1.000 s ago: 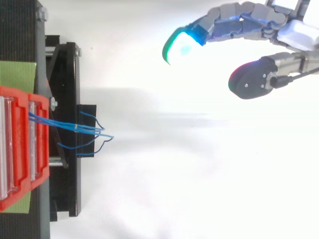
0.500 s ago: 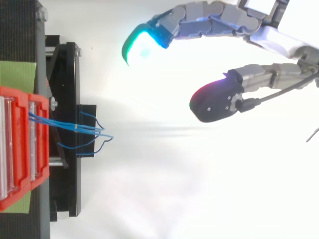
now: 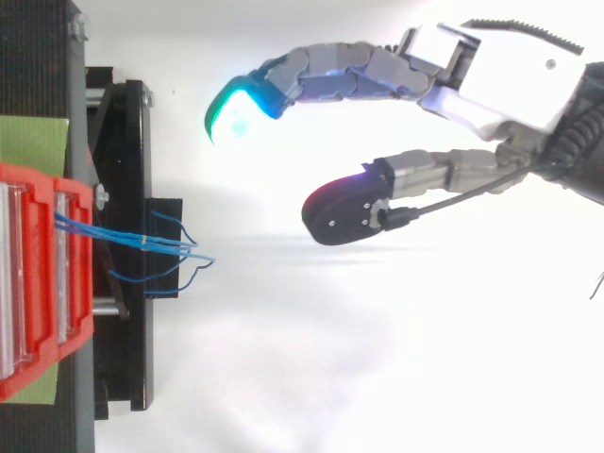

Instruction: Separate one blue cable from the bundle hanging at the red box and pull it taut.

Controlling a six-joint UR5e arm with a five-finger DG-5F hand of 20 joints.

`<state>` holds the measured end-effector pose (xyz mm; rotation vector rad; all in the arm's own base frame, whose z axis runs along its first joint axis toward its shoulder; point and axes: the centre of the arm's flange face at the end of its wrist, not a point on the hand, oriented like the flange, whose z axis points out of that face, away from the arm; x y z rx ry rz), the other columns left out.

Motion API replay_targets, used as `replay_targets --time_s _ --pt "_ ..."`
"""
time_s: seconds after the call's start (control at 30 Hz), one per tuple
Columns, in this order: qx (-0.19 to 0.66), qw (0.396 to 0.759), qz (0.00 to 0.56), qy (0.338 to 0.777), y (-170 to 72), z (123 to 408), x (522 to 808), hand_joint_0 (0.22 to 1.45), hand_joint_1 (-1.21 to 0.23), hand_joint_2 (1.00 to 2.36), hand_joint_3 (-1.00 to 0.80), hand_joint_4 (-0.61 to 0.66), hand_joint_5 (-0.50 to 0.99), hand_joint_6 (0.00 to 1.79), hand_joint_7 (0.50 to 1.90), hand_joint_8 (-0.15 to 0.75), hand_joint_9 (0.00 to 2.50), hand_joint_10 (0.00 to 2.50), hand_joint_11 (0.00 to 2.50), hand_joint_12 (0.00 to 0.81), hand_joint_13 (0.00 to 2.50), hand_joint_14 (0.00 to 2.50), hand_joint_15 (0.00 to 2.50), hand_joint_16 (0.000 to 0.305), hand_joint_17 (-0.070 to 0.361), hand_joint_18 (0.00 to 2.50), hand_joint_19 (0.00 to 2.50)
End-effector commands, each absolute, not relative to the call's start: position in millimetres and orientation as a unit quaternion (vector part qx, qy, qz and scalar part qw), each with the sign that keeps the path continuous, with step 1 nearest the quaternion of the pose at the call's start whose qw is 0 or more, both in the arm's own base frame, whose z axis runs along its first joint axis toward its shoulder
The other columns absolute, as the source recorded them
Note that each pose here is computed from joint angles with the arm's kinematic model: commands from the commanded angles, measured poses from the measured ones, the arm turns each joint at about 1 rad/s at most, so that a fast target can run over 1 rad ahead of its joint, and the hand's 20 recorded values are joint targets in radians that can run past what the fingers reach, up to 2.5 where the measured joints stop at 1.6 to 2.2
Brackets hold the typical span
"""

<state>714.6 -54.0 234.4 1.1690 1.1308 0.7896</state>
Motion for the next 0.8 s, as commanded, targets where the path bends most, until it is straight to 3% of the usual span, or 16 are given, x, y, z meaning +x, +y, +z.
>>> replay_targets --time_s 0.0,0.37,0.43,0.77 --pt "0.511 0.616 0.342 0.492 -53.8 223.2 733.1 0.48 -0.58 1.0 -0.5 0.19 -0.24 0.5 0.78 0.274 0.4 0.01 0.24 0.308 0.29 0.0 0.05 0.038 0.086 0.16 0.15" --pt "0.497 0.617 0.365 0.489 -37.9 214.1 758.1 0.48 -0.58 1.0 -0.5 0.2 -0.24 0.5 0.78 0.278 0.41 0.01 0.24 0.31 0.3 0.0 0.06 0.038 0.086 0.16 0.16" --pt "0.498 0.612 0.365 0.494 -34.8 203.6 760.1 0.48 -0.58 1.0 -0.5 0.2 -0.24 0.5 0.78 0.277 0.41 0.01 0.25 0.311 0.3 0.0 0.07 0.038 0.086 0.17 0.16" --pt "0.486 0.601 0.385 0.505 -20.2 203.9 761.7 0.48 -0.59 1.0 -0.5 0.23 -0.22 0.5 0.8 0.285 0.45 0.01 0.27 0.312 0.33 0.0 0.08 0.039 0.087 0.18 0.17"
